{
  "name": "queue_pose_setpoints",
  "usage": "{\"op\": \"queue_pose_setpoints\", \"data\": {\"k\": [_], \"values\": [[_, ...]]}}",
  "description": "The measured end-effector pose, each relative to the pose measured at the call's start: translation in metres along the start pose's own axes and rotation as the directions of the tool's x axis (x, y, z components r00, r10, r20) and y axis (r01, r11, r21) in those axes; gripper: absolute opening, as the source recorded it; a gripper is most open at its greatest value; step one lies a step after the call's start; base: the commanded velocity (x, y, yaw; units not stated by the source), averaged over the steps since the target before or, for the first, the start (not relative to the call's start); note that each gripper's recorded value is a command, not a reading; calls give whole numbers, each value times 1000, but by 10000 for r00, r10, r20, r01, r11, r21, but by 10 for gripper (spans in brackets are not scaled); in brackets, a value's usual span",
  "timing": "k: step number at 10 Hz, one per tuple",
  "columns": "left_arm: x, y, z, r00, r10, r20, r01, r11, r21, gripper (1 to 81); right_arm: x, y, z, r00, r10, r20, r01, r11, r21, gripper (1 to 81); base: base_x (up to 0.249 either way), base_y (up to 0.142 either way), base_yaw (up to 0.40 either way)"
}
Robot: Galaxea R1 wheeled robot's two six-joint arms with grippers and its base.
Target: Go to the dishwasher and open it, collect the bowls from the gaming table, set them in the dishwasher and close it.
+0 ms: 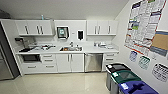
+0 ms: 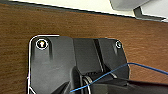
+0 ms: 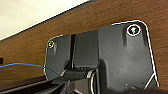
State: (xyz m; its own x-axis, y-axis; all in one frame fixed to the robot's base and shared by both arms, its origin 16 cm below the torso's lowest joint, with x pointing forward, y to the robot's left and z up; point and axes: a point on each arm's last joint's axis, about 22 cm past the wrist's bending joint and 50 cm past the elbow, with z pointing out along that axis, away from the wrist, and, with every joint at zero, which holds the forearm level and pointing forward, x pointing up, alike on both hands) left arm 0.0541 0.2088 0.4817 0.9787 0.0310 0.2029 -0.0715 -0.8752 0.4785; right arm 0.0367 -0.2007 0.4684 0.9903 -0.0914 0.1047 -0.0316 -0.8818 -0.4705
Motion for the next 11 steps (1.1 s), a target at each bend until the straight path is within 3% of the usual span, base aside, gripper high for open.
{"op": "queue_pose_setpoints", "data": {"k": [11], "values": [[0,0,0,10000,-6,-3,6,10000,5,811,0,-1,1,10000,-5,0,5,10000,16,811,169,0,0]]}}
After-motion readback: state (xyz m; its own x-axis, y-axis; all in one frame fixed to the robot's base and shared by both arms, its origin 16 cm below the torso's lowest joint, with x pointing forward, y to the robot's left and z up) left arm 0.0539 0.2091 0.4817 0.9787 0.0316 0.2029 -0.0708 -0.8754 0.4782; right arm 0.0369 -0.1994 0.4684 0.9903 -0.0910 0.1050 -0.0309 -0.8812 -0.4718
